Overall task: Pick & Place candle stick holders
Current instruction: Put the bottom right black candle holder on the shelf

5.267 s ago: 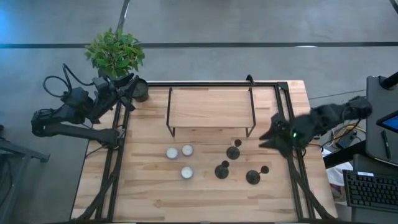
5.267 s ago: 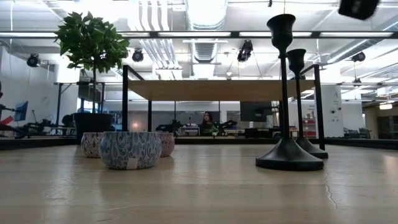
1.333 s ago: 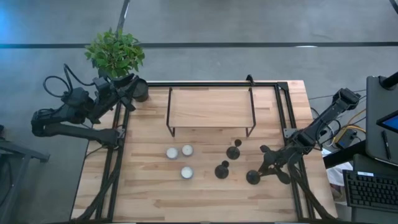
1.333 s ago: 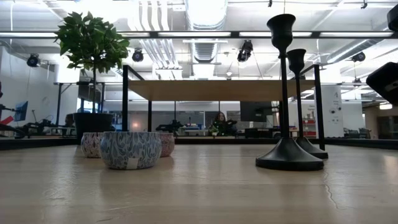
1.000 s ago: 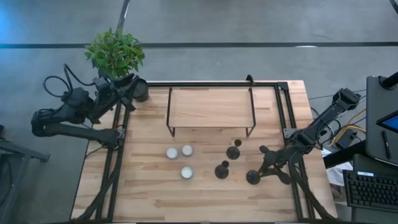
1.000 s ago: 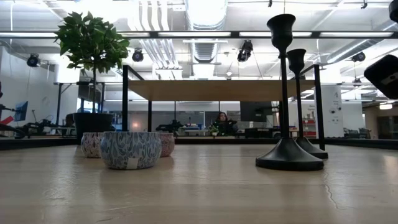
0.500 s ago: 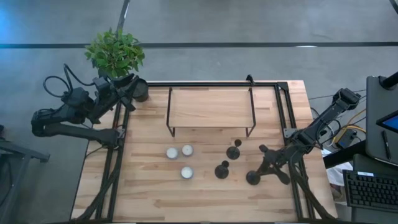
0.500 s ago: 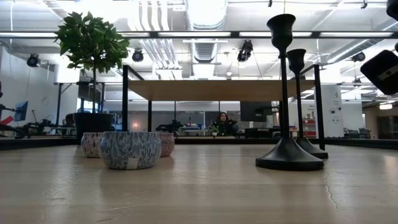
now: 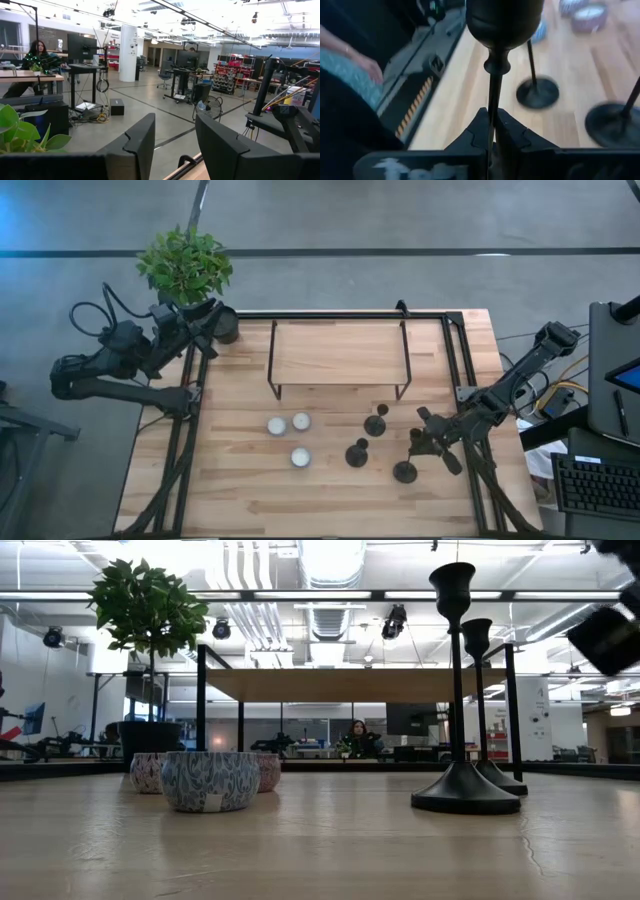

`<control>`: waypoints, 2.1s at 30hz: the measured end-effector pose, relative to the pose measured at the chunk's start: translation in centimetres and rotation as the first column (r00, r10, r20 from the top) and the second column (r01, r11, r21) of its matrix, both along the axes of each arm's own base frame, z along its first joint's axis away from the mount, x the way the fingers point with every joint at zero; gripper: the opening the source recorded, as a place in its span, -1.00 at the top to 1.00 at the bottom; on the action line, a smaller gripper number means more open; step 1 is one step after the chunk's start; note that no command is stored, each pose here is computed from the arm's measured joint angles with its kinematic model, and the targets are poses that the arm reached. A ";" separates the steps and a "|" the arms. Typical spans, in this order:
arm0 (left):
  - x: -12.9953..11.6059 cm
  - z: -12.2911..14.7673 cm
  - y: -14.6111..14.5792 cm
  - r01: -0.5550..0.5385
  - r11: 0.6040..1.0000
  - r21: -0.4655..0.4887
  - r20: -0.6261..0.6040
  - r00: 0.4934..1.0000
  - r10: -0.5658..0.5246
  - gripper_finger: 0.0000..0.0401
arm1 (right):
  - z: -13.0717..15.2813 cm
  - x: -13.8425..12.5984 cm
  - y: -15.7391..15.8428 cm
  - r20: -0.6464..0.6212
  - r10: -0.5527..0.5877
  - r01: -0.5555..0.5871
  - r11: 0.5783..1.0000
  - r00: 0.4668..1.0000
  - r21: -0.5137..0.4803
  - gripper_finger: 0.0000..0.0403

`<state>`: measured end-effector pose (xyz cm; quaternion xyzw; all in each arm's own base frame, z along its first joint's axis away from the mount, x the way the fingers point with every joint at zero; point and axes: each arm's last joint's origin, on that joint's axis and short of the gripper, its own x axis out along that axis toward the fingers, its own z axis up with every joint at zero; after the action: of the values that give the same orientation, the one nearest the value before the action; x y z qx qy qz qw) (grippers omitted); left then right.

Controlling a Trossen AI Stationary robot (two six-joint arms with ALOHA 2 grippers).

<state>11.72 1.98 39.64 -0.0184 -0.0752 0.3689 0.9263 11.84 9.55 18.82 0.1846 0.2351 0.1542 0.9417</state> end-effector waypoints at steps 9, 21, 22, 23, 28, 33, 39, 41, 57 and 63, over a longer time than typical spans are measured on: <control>0.0 0.0 0.0 0.000 1.000 0.000 0.000 1.000 0.000 0.26 | 7.4 0.9 0.0 0.163 -0.197 0.184 0.979 0.967 0.093 0.95; 0.0 0.0 0.0 0.001 1.000 0.000 -0.001 1.000 -0.001 0.26 | 15.9 0.7 -4.5 0.220 -0.415 0.451 0.879 0.883 -0.152 0.96; 0.0 0.0 0.0 0.001 1.000 0.000 0.000 1.000 -0.001 0.26 | 16.4 0.7 -4.9 0.218 -0.424 0.462 0.871 0.879 -0.165 0.96; 0.0 0.0 0.0 0.001 1.000 0.000 0.000 1.000 -0.001 0.26 | 16.9 0.6 -5.4 0.220 -0.435 0.473 0.865 0.873 -0.168 0.96; 0.0 0.0 0.0 0.000 1.000 0.000 0.000 1.000 0.000 0.26 | 19.0 0.7 -7.2 0.232 -0.426 0.466 0.869 0.875 -0.163 0.96; 0.0 0.0 0.0 0.000 1.000 0.000 -0.001 1.000 0.000 0.26 | 20.0 1.7 -8.4 0.220 -0.374 0.414 0.893 0.901 -0.178 0.96; 0.0 0.0 0.0 0.000 1.000 0.000 0.000 1.000 0.000 0.26 | 20.2 3.2 -9.8 0.154 -0.333 0.366 0.879 0.930 -0.307 0.96; 0.0 0.0 0.0 0.000 1.000 0.000 0.000 1.000 0.000 0.26 | 20.4 3.7 -10.3 0.151 -0.321 0.354 0.874 0.935 -0.333 0.96; 0.0 0.0 0.0 0.000 1.000 0.000 -0.001 1.000 0.000 0.26 | 20.8 6.0 -15.1 0.143 -0.314 0.344 0.842 0.939 -0.416 0.96; 0.0 0.0 0.0 0.000 1.000 0.000 -0.001 1.000 0.000 0.26 | 20.4 6.2 -16.7 0.207 -0.380 0.432 0.803 0.902 -0.411 0.96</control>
<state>11.73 1.98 39.64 -0.0181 -0.0749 0.3689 0.9263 18.05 -7.19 39.18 0.0001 0.1649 -0.0992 0.9813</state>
